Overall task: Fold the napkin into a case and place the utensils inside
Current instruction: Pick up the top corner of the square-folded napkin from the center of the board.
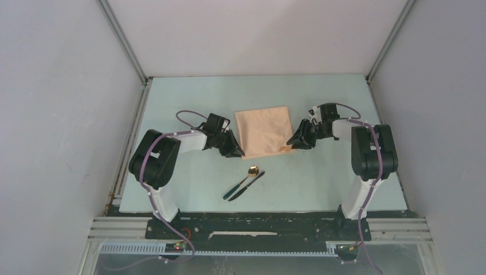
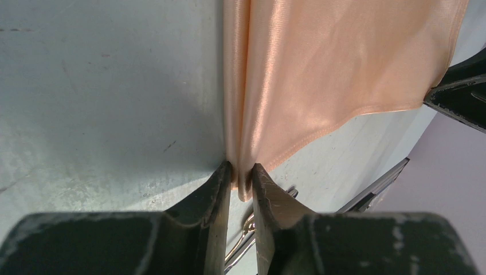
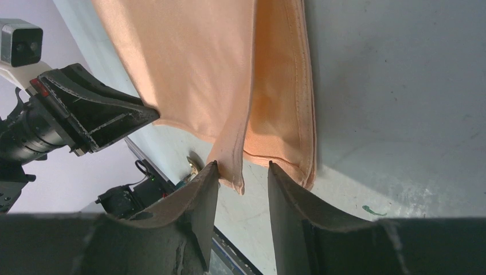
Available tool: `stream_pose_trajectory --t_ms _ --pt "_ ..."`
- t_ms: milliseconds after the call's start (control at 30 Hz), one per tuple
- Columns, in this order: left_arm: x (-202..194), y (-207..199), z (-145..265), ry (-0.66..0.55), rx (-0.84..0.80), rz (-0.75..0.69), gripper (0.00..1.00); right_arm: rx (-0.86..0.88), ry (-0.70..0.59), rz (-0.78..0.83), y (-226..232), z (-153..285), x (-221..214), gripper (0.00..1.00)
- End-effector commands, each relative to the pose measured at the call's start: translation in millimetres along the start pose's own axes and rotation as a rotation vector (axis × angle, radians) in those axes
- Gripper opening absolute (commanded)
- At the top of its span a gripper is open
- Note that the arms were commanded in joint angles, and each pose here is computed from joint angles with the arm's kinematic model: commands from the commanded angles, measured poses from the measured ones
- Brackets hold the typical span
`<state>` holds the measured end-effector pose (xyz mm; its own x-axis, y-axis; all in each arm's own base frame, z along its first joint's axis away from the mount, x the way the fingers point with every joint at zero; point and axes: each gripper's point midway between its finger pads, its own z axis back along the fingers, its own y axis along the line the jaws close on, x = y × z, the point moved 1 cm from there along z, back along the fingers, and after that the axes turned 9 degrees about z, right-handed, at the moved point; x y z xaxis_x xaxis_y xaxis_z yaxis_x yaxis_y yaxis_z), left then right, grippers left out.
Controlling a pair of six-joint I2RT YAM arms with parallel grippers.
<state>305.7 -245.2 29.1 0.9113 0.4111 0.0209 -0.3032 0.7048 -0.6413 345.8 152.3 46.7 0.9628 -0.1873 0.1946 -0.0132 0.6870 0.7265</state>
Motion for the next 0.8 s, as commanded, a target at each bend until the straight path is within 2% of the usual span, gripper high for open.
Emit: stream_pose_trajectory --t_ms 0,467,533,667,767 --pt "-4 1 -4 0.009 -0.004 0.006 0.24 0.025 -0.036 0.024 12 13 4 0.44" --pt "-6 2 -6 0.018 -0.007 0.01 0.23 0.025 -0.041 0.029 16 21 2 0.2" --pt "-6 1 -7 0.018 -0.009 0.011 0.23 0.014 -0.043 0.032 15 22 2 0.2" --pt "-7 2 -7 0.02 -0.009 0.014 0.23 0.009 -0.047 0.033 14 23 3 0.28" --pt "-8 3 -8 0.022 -0.007 0.013 0.23 0.004 -0.048 0.034 12 22 3 0.29"
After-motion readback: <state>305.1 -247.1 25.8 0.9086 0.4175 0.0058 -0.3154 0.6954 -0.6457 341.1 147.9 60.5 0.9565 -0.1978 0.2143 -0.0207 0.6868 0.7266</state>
